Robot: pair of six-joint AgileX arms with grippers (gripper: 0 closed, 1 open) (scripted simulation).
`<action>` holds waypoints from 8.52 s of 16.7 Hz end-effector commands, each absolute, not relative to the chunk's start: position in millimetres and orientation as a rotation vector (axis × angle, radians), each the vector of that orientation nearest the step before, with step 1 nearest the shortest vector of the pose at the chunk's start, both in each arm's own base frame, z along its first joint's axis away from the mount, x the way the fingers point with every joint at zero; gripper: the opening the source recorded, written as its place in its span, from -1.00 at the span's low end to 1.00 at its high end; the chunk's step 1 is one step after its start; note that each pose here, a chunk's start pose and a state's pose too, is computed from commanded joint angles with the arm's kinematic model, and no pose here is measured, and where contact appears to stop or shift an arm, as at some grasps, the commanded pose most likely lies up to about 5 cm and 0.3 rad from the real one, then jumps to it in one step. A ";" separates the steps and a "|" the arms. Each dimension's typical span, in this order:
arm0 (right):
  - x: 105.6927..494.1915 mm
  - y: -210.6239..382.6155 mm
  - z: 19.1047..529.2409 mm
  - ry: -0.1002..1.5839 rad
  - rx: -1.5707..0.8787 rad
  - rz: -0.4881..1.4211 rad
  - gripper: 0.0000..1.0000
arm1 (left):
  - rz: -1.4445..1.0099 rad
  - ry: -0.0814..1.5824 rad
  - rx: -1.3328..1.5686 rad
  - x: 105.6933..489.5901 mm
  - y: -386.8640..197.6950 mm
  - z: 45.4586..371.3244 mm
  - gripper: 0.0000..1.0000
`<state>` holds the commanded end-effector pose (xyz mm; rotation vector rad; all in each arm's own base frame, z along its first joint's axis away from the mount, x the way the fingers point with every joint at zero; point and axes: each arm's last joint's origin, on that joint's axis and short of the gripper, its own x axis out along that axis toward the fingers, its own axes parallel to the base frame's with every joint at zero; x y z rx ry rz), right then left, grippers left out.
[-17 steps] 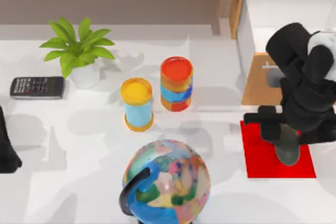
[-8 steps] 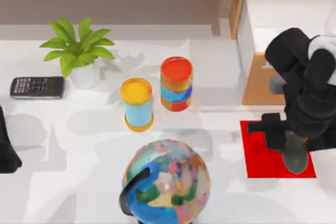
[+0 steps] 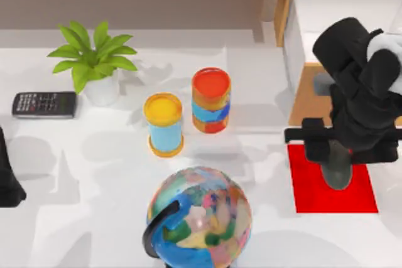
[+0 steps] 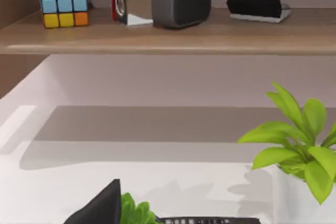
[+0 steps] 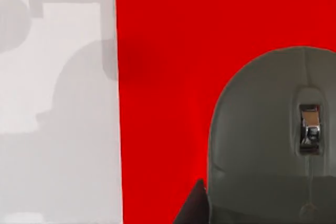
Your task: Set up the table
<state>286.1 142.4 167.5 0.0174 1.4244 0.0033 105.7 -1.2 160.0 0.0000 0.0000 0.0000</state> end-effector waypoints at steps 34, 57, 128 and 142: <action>295.2 133.6 137.5 1.466 0.030 -0.012 1.00 | 0.000 0.000 0.000 105.7 -1.2 160.0 1.00; 233.4 44.1 91.7 0.485 -0.689 0.010 1.00 | 0.000 0.000 0.000 105.7 -1.2 160.0 1.00; 279.0 72.5 87.7 0.009 -1.569 -0.002 -1.00 | 0.000 0.000 0.000 105.7 -1.2 160.0 1.00; 326.2 73.4 89.7 0.000 -1.565 -0.002 -1.00 | 0.000 0.000 0.000 105.7 -1.2 160.0 1.00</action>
